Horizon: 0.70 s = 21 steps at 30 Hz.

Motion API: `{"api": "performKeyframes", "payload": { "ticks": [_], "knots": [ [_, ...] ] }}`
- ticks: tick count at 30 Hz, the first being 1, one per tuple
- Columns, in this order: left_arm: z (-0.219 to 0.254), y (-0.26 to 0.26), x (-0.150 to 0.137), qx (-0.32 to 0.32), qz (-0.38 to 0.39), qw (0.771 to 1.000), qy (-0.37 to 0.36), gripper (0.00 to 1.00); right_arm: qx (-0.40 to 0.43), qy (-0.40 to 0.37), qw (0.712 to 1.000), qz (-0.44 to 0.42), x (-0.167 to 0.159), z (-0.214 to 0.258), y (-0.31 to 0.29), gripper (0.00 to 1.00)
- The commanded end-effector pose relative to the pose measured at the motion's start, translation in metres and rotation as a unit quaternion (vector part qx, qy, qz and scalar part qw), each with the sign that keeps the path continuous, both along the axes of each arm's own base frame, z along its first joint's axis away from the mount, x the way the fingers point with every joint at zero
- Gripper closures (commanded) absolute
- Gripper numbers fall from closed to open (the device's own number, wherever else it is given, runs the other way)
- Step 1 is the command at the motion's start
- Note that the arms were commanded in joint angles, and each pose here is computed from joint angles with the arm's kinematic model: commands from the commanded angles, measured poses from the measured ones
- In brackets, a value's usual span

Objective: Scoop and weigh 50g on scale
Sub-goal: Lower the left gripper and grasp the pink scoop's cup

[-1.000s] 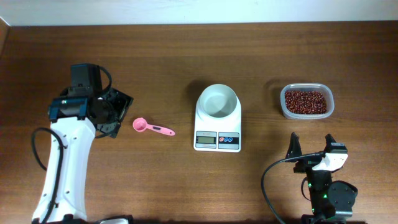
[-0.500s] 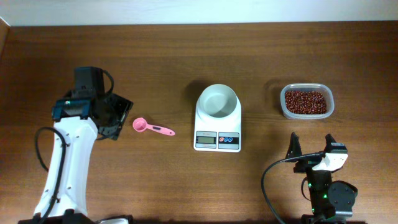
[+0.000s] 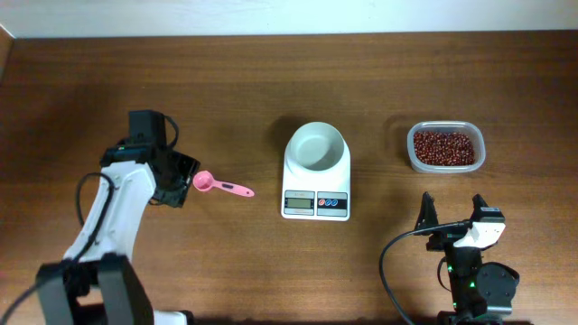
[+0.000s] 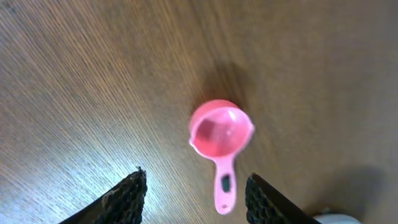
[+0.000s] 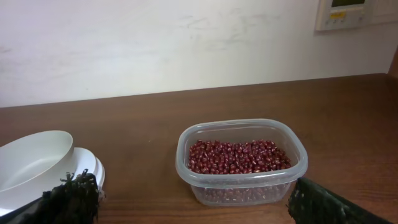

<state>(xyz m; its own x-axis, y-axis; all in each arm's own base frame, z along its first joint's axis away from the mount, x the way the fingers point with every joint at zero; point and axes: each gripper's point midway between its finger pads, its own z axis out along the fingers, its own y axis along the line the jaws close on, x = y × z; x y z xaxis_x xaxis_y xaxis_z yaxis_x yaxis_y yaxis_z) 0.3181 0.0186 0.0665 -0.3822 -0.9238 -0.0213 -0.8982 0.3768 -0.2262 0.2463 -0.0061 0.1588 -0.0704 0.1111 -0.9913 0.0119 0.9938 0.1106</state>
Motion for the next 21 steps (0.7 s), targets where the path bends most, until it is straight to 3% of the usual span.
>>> {"api": "performKeyframes", "payload": {
  "ticks": [1,14,21],
  "knots": [
    [-0.025,-0.002,-0.005,-0.007,0.003,0.999,0.038,0.50,0.003,0.001,1.000,-0.003,0.000,-0.002,-0.001,0.01],
    [-0.053,-0.007,0.011,-0.010,-0.006,0.999,0.038,0.54,0.003,0.001,1.000,-0.003,0.000,-0.002,-0.001,0.01],
    [-0.057,-0.008,0.013,0.026,-0.020,0.999,0.037,0.62,0.003,0.001,1.000,-0.003,0.000,-0.002,-0.001,0.02]
  ]
}}
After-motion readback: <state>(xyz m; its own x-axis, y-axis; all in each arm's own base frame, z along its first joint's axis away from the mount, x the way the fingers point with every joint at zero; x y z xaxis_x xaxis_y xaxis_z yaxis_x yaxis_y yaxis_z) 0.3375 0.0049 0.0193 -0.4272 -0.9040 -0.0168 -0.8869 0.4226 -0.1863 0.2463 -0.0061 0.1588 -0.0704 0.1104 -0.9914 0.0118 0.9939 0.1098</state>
